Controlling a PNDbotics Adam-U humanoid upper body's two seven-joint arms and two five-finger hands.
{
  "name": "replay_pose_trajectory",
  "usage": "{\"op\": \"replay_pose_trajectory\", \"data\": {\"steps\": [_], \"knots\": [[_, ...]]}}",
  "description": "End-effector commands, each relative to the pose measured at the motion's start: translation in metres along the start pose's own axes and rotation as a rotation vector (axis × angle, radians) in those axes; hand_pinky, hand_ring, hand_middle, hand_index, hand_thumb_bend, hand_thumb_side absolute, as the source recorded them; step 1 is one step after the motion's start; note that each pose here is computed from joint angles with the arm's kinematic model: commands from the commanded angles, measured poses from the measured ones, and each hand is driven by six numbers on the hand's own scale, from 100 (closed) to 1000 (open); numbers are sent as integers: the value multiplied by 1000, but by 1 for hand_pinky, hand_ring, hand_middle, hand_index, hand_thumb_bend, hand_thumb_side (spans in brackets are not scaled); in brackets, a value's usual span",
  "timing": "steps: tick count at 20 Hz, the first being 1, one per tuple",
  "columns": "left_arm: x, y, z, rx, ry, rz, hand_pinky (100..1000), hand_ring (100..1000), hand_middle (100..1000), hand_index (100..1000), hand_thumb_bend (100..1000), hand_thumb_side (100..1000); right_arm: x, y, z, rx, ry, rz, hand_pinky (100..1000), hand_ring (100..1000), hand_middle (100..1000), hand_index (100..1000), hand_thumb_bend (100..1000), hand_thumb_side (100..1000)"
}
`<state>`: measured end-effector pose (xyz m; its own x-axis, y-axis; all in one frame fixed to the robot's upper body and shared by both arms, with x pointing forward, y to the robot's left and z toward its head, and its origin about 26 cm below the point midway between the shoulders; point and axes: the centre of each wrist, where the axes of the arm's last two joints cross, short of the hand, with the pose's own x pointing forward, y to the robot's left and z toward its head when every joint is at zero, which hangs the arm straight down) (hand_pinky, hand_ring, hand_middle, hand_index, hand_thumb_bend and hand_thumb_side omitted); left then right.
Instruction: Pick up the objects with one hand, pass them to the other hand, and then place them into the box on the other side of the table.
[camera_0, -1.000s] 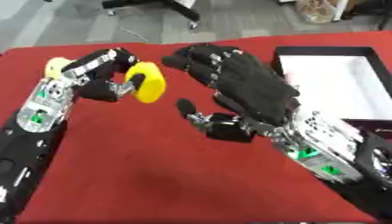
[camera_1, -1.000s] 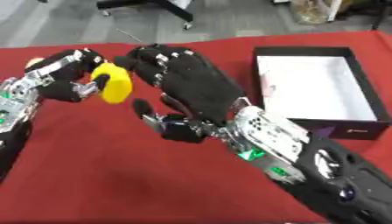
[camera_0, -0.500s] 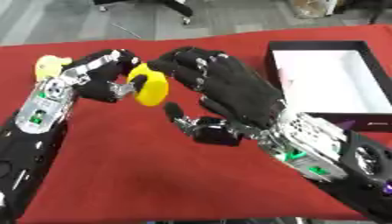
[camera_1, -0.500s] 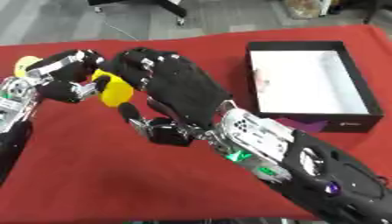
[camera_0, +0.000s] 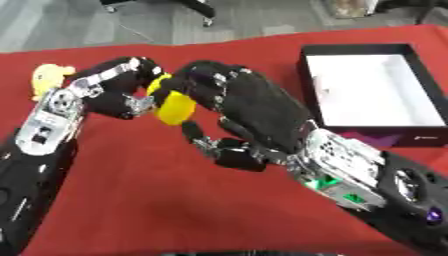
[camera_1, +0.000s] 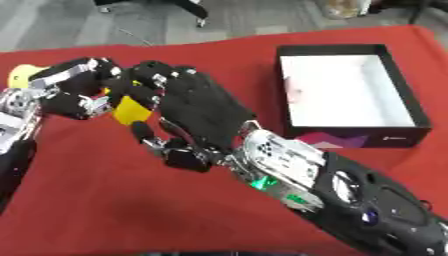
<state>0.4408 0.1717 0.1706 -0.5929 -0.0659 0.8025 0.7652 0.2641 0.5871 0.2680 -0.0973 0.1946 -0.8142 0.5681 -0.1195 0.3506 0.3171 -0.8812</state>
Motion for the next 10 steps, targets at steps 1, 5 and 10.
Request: {"op": "replay_pose_trajectory", "data": {"steps": [1,5,10], "knots": [[16,9,-5,-30,-38,-33,548,411,324,427,100,318,2,-7,-1,-24,-4,17,561,843,776,877,100,112],[19,9,-6,-47,-46,-23,549,412,325,427,100,318,3,-5,0,-18,7,26,561,842,776,876,100,100],[23,9,-2,-51,-47,-19,551,415,323,425,100,314,3,-3,2,-17,25,45,561,827,776,889,100,100]]}}
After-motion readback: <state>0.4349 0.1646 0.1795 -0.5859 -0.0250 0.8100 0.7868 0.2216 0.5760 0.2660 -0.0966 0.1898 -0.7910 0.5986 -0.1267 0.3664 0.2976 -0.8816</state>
